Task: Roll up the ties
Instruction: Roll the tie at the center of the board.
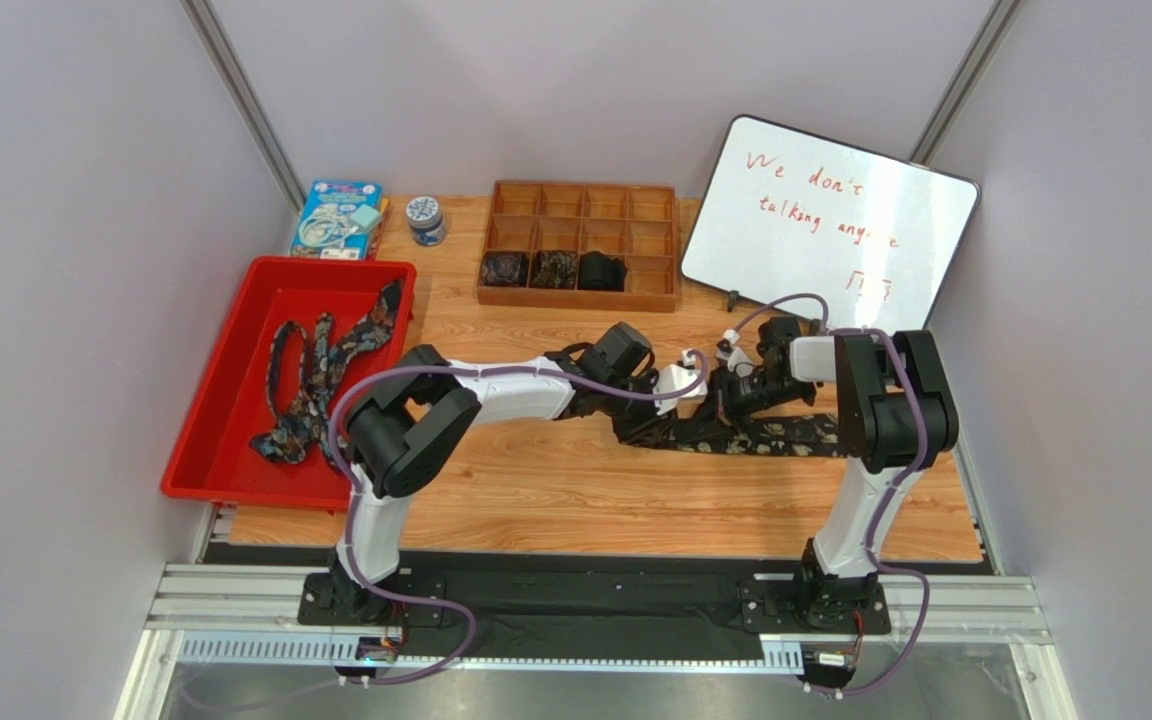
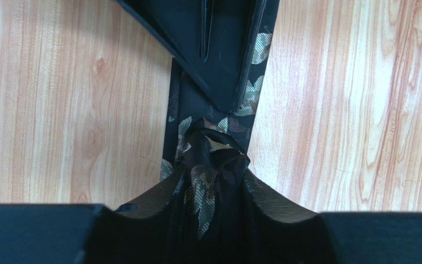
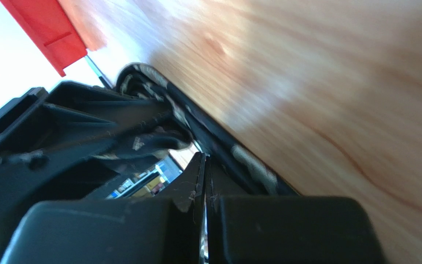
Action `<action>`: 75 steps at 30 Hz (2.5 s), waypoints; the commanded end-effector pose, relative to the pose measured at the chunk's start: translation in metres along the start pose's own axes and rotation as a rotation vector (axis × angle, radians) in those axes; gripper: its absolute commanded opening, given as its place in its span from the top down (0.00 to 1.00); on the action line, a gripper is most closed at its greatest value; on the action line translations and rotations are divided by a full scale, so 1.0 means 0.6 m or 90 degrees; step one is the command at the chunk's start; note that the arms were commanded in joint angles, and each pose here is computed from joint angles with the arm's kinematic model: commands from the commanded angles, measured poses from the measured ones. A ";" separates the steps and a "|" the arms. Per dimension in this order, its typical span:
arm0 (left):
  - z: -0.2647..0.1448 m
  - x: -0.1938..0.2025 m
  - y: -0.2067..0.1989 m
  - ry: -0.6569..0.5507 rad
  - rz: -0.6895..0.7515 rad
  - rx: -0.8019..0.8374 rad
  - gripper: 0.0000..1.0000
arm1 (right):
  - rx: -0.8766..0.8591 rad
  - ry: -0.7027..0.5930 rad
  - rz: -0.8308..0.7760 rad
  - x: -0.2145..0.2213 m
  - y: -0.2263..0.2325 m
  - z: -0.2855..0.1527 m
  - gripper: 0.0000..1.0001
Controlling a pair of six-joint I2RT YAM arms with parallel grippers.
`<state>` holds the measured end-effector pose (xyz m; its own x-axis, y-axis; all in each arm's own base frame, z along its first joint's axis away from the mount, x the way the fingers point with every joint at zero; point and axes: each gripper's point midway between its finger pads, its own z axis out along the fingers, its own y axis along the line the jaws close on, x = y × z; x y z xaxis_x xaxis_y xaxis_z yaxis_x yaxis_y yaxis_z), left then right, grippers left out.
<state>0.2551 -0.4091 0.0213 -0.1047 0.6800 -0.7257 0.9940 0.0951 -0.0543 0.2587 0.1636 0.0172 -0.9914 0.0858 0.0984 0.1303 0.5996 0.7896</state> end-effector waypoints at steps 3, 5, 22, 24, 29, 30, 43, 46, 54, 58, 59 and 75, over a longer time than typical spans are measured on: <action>-0.022 0.103 -0.008 0.126 -0.028 -0.015 0.57 | 0.133 0.000 -0.012 -0.001 -0.071 -0.008 1.00; -0.019 0.104 -0.008 0.127 -0.026 -0.010 0.69 | 0.093 0.004 -0.014 -0.001 -0.051 -0.006 1.00; -0.002 0.125 -0.022 0.161 -0.010 -0.009 0.90 | -0.081 -0.011 -0.053 -0.005 0.097 -0.021 0.55; -0.002 0.123 -0.020 0.159 -0.009 -0.009 0.89 | -0.069 -0.005 -0.055 -0.005 0.094 -0.010 0.55; 0.000 0.123 -0.025 0.156 -0.008 -0.001 0.89 | -0.059 -0.014 -0.065 -0.016 0.092 0.013 0.52; 0.001 0.121 -0.025 0.155 -0.007 -0.001 0.89 | -0.059 -0.016 -0.071 -0.018 0.093 0.016 0.51; 0.002 0.127 -0.036 0.157 -0.013 0.014 0.88 | -0.048 -0.003 -0.008 -0.018 0.062 0.054 1.00; 0.000 0.128 -0.035 0.159 -0.016 0.008 0.88 | -0.020 -0.010 -0.007 -0.016 0.052 0.046 1.00; -0.020 0.117 -0.026 0.141 -0.024 -0.014 0.59 | 0.025 -0.023 -0.009 -0.020 0.025 0.026 1.00; -0.023 0.108 -0.022 0.133 -0.017 -0.015 0.55 | 0.058 -0.026 -0.004 -0.022 0.007 0.025 1.00; -0.024 0.106 -0.021 0.131 -0.016 -0.017 0.53 | 0.064 -0.026 -0.002 -0.022 0.002 0.025 1.00; -0.040 0.070 -0.031 0.096 0.027 0.011 0.41 | 0.169 -0.023 0.014 -0.024 -0.051 0.015 1.00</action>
<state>0.2514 -0.3925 0.0218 -0.0394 0.7192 -0.6937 0.9968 0.0762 0.0224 0.2652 0.1748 0.0150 -0.9843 0.1207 0.1290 0.1766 0.6671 0.7237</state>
